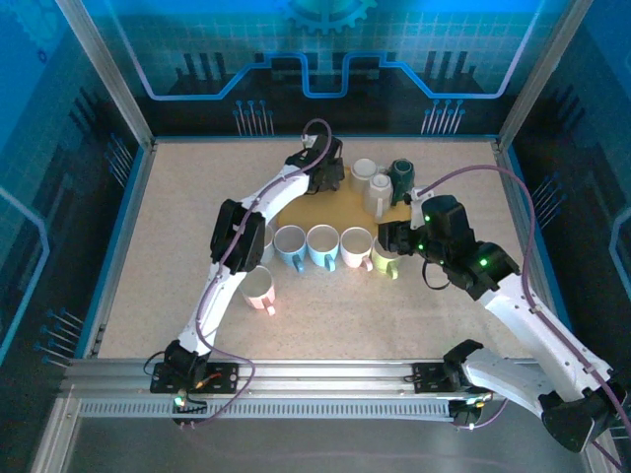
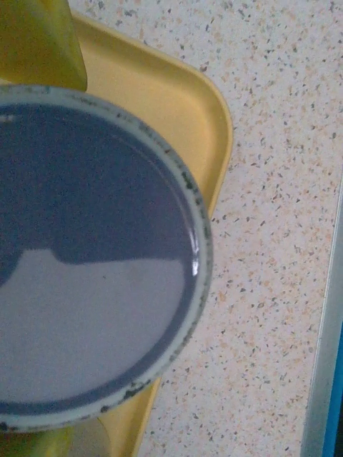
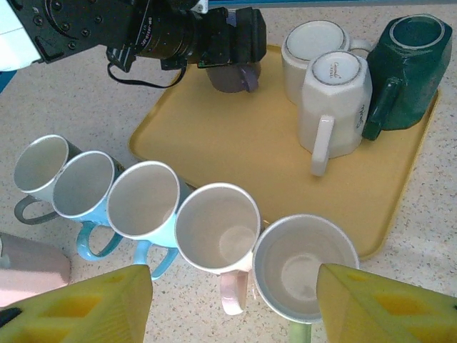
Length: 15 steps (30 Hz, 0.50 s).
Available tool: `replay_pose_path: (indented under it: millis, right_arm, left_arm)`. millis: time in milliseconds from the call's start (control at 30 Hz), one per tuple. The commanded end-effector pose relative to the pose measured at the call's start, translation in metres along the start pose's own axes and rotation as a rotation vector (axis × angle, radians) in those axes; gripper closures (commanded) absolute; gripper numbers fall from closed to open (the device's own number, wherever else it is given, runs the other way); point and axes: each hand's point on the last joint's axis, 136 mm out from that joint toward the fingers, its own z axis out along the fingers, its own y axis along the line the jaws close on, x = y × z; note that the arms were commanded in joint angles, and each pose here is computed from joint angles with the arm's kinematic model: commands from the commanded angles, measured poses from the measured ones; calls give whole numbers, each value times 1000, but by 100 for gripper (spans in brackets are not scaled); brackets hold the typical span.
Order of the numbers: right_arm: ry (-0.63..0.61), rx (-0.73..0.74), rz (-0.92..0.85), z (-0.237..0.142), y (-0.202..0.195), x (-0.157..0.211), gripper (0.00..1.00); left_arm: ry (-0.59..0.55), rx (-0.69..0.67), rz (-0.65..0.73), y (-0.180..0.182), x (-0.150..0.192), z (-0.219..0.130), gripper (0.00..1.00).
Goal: Turn the mug right side up
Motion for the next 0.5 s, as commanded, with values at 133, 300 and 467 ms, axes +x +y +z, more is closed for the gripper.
replay_pose_path:
  millis: [133,300,467]
  right_arm:
    - [-2,-26,38,6,2,1,36]
    - [-4,-33,32,4,5,-3,37]
    - [-8,-40,11,-5,8,-11,36]
  left_arm:
    - [-8,5,-28,5,-14,3,12]
    - [4,15,-35,7,-14,1,24]
    - [38,16,-26,7,-4,4,16]
